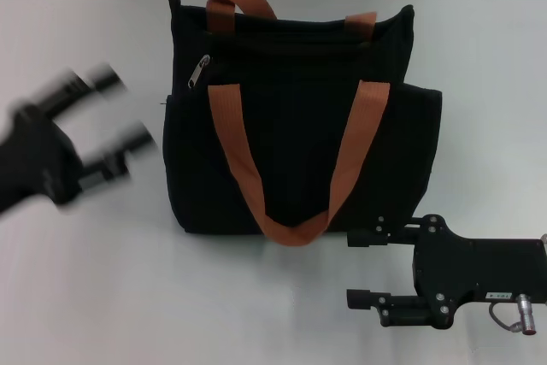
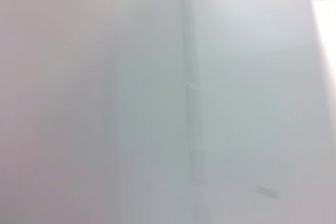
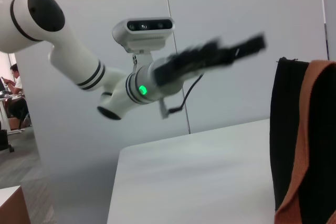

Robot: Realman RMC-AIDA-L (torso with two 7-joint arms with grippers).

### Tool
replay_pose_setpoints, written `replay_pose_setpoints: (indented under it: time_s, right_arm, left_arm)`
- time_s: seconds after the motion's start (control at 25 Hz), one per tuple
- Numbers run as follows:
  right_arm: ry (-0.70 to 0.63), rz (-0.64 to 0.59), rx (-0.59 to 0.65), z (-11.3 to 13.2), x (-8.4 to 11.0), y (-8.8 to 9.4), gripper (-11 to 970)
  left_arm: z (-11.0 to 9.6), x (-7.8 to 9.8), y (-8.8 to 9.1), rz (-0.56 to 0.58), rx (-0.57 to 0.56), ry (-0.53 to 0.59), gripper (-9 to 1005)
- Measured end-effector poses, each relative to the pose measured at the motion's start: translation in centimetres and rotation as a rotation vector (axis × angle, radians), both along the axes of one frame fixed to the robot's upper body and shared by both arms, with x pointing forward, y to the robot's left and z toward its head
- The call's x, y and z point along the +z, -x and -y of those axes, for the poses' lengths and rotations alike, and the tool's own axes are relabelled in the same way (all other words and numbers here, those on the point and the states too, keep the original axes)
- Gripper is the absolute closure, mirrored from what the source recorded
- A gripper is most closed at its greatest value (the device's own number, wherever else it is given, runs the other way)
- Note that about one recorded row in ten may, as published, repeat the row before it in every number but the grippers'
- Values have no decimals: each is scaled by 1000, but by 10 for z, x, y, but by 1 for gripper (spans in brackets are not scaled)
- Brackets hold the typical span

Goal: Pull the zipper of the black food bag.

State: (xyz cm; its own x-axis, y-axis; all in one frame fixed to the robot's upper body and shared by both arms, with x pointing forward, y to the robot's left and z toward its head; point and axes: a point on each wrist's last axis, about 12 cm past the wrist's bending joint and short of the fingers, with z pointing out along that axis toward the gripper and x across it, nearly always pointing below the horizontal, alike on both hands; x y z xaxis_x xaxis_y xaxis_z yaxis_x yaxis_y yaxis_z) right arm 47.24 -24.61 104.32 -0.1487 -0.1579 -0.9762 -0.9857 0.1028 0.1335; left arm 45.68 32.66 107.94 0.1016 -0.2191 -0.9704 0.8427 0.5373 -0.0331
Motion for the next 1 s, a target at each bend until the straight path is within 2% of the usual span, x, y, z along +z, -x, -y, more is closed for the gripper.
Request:
replay_pose_setpoints:
  time_s: [0.12,0.2,0.28,0.32,0.36,0.52,0.68,0.84,1.0]
  right_arm:
    - [-1,-1,-3,0,0,0,308]
    - [-1,-1,-4,1,0,0,311]
    - [-1,-2,-5,1,0,1,313]
    - [-1,-2,-6,1,-1,1,314]
    - [-1,-2,-6,1,-1,1,315]
    - [0,-1,-7,1,-1,1,320]
    - [1,-2,-8,2,-1,1,325]
    - [1,-3,-9,2,-1,2,329]
    - [1,-2,-9,3,-1,1,334]
  left_arm:
    - [-11,-3,-8,-9,172,20,188]
    - [-15,-9,-17,-47,254,-21,189]
    - [-12,-13,-26,-63,247,-88,191]
    - [-5,-16,-32,-60,207,-164,192]
    - [-5,-16,-32,-60,207,-164,192]
    - [11,-20,-46,-62,113,-285,195]
    - [21,-23,-53,-70,70,-334,198]
    - [26,-23,-63,-57,87,-381,201]
    - [24,-21,-75,-35,149,-417,203]
